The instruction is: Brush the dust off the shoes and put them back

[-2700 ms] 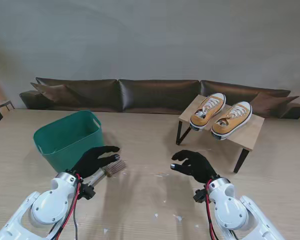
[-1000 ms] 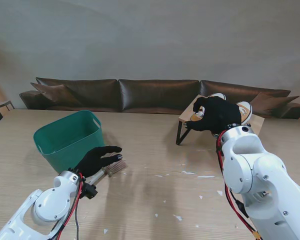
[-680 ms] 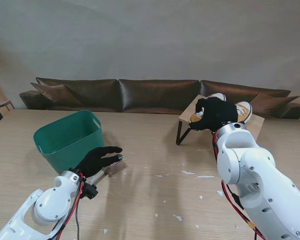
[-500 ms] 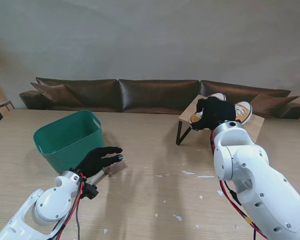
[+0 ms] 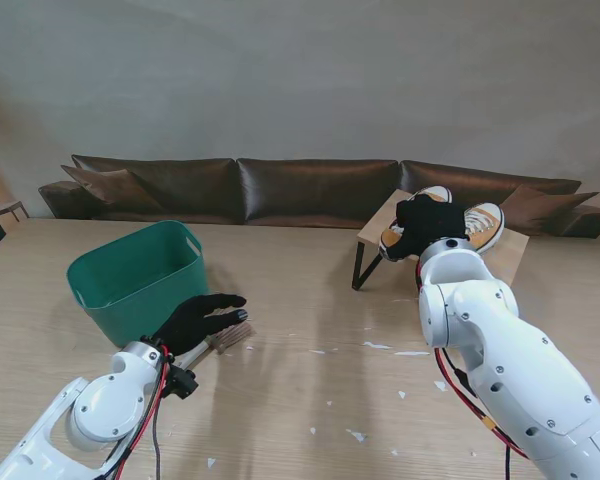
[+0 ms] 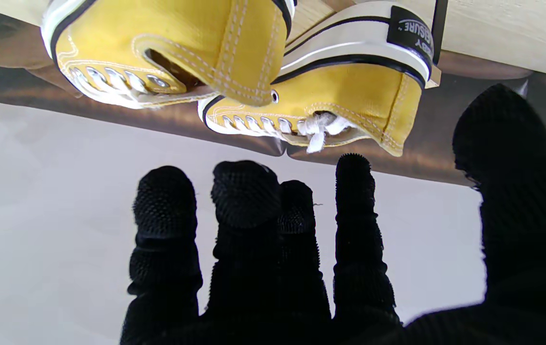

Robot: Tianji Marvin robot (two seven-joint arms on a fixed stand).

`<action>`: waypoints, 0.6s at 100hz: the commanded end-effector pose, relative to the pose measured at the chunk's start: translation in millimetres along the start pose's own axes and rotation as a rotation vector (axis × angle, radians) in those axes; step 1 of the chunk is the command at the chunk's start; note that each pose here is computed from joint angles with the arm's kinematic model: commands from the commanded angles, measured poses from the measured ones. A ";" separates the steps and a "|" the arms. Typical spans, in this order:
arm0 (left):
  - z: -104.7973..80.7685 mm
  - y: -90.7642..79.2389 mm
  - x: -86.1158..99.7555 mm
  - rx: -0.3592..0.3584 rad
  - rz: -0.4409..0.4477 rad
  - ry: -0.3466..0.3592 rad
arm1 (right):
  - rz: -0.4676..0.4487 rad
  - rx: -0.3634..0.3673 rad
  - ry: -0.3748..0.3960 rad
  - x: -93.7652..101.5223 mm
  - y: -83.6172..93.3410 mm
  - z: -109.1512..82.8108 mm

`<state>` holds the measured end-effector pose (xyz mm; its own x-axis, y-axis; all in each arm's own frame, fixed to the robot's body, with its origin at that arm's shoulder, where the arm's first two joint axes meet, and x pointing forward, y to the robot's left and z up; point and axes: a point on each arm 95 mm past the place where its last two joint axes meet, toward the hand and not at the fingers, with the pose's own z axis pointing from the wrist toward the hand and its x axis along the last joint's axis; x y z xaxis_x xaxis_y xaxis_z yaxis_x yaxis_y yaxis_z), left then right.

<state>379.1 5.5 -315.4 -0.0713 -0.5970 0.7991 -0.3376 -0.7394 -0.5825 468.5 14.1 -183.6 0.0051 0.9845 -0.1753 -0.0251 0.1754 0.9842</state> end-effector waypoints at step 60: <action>1.4 4.2 -0.4 -0.023 -0.010 -0.008 | -0.111 0.026 0.004 8.4 -25.9 19.7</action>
<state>380.0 4.6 -316.4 -0.0661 -0.5972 0.7993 -0.3413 -0.7392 -0.5806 487.6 17.6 -204.3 0.0104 0.9613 -0.2754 -0.0121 0.2755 0.9612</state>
